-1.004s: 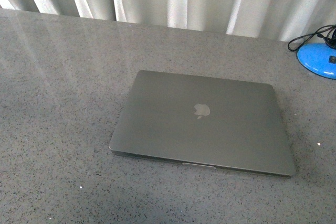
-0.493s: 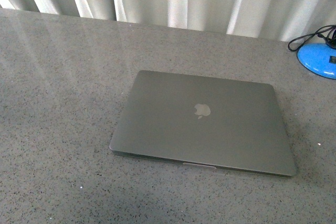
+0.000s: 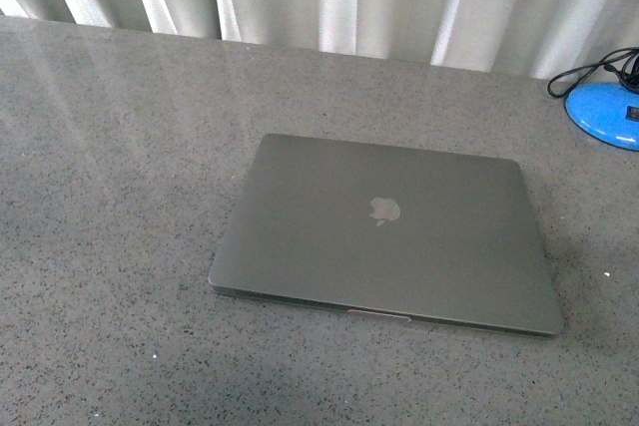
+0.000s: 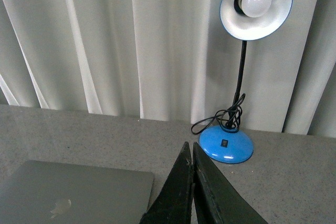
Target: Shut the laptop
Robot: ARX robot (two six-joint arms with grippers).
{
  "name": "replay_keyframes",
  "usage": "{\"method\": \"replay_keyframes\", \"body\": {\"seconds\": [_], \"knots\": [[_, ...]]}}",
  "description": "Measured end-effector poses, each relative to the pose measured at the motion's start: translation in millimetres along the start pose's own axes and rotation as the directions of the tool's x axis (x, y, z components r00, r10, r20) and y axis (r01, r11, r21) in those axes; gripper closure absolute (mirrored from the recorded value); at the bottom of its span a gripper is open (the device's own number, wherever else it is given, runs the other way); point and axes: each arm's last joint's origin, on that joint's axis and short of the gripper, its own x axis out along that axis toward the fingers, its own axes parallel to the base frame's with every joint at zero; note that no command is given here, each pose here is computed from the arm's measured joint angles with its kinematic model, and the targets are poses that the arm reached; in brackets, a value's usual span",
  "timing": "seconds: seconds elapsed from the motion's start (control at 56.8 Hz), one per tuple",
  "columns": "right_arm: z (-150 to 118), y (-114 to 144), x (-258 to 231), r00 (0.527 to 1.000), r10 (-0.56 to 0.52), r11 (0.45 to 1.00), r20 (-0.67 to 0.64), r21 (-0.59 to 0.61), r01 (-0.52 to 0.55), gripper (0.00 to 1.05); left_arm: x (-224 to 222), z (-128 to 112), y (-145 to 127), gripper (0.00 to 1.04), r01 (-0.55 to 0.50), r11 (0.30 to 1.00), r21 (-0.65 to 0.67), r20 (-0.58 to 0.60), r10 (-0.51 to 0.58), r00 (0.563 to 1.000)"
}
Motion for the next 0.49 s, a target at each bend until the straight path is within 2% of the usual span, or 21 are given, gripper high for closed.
{"method": "replay_keyframes", "body": {"seconds": [0.264, 0.423, 0.493], "knots": [[-5.1, 0.1, -11.2, 0.999, 0.000, 1.000, -0.035, 0.001, 0.000, 1.04, -5.2, -0.2, 0.0, 1.01, 0.000, 1.000, 0.000, 0.000, 0.000, 1.000], [-2.8, 0.0, -14.1, 1.000, 0.000, 1.000, -0.005, 0.001, 0.000, 1.04, -10.0, -0.5, 0.0, 1.01, 0.000, 1.000, 0.000, 0.002, 0.000, 1.000], [-3.0, 0.0, -14.1, 1.000, -0.001, 1.000, -0.006, 0.001, 0.001, 1.04, -15.4, -5.0, 0.0, 1.01, 0.000, 1.000, 0.000, -0.034, 0.000, 0.999]]}}
